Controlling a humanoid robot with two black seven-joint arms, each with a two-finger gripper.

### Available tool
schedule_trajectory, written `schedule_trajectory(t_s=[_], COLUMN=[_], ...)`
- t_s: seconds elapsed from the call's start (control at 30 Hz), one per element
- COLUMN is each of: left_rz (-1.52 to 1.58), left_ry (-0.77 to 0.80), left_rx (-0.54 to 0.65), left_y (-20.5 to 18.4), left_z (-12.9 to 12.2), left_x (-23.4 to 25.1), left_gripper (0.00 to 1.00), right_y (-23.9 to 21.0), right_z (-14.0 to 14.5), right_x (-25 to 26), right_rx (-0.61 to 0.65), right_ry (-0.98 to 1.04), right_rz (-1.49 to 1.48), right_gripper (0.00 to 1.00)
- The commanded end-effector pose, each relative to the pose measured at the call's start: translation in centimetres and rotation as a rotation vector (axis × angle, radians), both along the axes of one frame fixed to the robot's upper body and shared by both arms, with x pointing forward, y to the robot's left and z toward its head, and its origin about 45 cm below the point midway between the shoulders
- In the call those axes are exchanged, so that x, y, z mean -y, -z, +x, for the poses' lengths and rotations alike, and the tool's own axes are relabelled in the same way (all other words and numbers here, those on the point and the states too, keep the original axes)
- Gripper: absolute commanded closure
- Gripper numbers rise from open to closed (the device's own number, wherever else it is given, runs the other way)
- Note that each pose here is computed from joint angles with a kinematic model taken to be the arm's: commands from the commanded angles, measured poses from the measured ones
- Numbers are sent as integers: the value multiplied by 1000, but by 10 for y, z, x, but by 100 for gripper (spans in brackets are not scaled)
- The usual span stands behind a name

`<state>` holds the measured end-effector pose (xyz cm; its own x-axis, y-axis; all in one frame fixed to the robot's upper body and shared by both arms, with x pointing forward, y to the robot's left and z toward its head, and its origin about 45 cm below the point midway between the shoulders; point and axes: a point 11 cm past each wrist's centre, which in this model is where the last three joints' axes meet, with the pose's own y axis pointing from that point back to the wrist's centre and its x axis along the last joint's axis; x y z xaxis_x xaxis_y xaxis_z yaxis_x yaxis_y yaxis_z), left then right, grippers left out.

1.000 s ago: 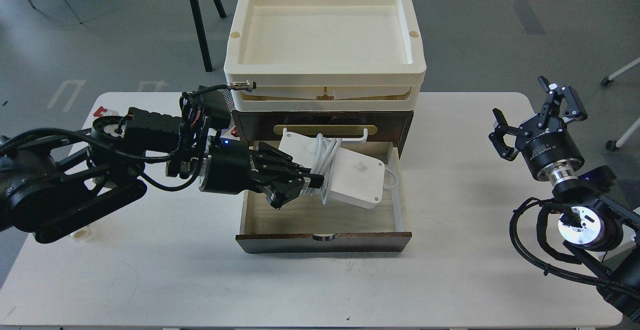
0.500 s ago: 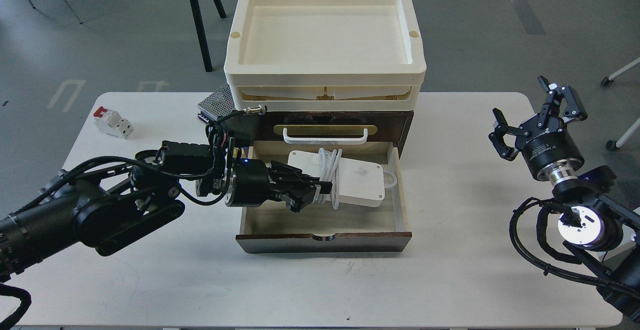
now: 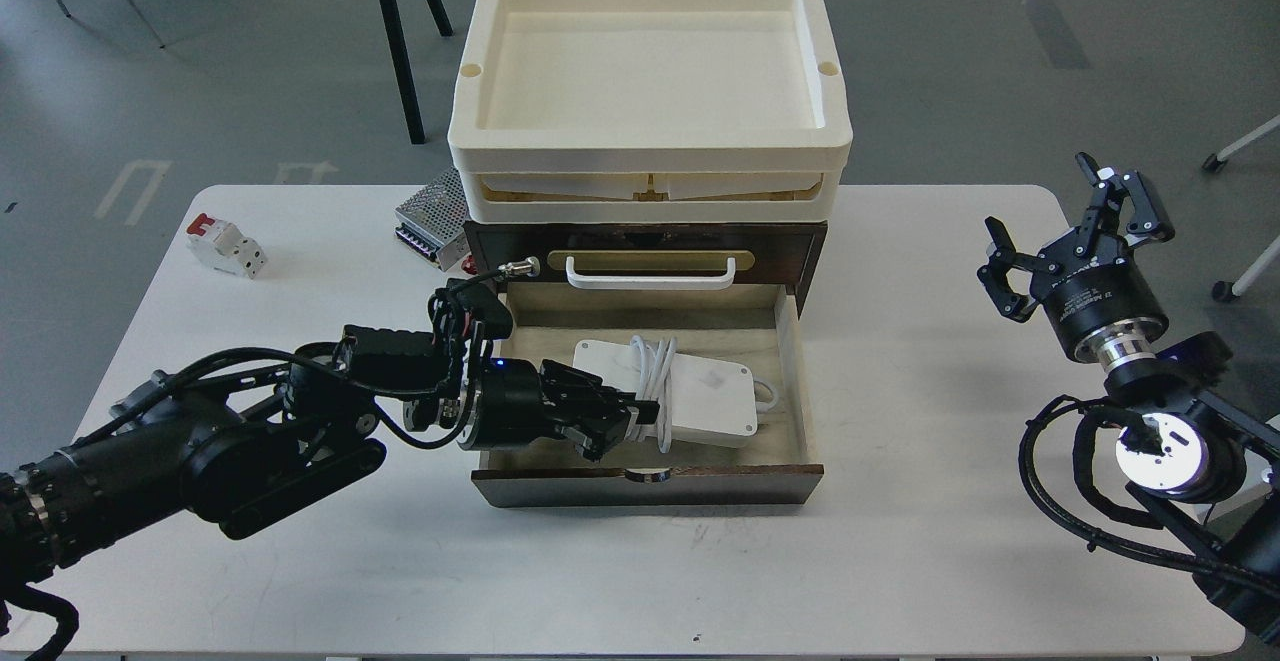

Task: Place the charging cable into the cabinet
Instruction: 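Lower the held charging brick into the open drawer, then open the left gripper and withdraw it from the drawer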

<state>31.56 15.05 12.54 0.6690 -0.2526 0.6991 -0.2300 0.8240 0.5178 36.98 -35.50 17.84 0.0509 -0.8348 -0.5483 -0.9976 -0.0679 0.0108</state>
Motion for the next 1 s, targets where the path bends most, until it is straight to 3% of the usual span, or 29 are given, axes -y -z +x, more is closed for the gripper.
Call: schedule_trajectory(t_s=[0.0, 0.3, 0.57, 0.8, 0.97], left_rz=[-2, -5, -21, -54, -83], left_ry=[-9, -29, -23, -58, -68], left_rx=[-11, -11, -9, -2, 45], left_y=[5, 5, 0, -16, -47], left_z=[-1, 4, 4, 13, 19], left_x=[1, 0, 4, -5, -21], left_gripper=[88, 59, 40, 24, 20], right_y=[0, 0, -1, 0, 0], right_z=[0, 0, 0, 0, 0], right_x=[1, 0, 1, 0, 0], right_rx=[0, 0, 1, 1, 1], right_ry=[1, 0, 2, 1, 1], right_rz=[-1, 0, -1, 1, 1], right_gripper=[0, 0, 0, 1, 0])
